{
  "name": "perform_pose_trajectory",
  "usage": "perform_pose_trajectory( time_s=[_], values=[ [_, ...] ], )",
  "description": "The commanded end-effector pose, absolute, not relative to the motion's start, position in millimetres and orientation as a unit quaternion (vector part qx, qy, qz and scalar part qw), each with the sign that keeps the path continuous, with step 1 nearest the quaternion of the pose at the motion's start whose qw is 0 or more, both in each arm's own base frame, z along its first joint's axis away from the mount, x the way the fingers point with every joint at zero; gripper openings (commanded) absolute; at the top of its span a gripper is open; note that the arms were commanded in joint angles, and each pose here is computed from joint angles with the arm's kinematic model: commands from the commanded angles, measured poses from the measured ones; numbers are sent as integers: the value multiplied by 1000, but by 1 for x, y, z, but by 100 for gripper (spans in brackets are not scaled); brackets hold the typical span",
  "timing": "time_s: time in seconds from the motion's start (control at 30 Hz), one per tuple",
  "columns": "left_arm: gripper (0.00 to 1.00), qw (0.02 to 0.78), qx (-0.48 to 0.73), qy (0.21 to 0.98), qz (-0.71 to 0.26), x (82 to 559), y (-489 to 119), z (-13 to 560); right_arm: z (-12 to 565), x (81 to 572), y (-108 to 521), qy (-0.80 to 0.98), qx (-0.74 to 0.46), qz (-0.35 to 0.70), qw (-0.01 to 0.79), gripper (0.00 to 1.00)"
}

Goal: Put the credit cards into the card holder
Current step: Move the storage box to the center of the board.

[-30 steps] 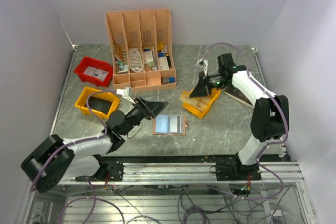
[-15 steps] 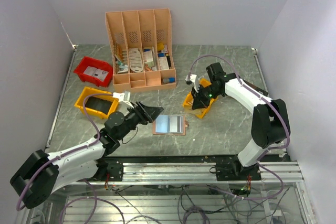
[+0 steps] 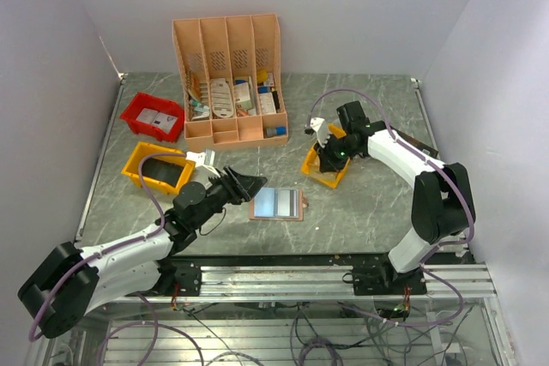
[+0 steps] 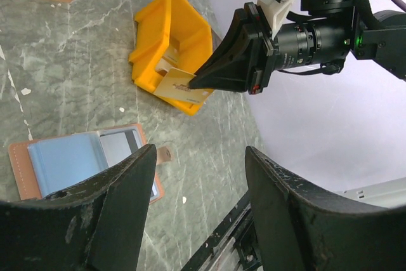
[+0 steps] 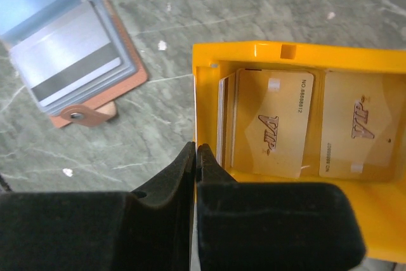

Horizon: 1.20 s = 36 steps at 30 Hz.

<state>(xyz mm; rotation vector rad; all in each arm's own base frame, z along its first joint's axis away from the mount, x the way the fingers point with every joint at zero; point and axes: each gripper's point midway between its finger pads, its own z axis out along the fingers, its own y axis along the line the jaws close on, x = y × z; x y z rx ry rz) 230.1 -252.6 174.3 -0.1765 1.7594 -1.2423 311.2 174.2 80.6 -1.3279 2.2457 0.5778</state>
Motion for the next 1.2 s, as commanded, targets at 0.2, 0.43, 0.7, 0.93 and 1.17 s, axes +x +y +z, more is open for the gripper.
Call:
perform_pose_trajectory(
  time_s=[0.2, 0.43, 0.7, 0.93, 1.17],
  values=[
    [69, 483, -77, 712, -503, 234, -249, 175, 90, 364, 143, 848, -433, 112, 285, 0],
    [69, 478, -78, 700, -525, 233, -254, 179, 99, 385, 133, 850, -407, 145, 301, 0],
    [69, 483, -68, 663, -569, 234, -267, 202, 148, 350, 177, 794, -417, 305, 320, 0],
    [68, 505, -48, 597, -622, 239, -281, 248, 238, 341, 217, 715, -359, 487, 350, 0],
    [69, 539, -47, 550, -637, 248, -283, 289, 312, 341, 232, 653, -255, 605, 377, 0]
  ],
)
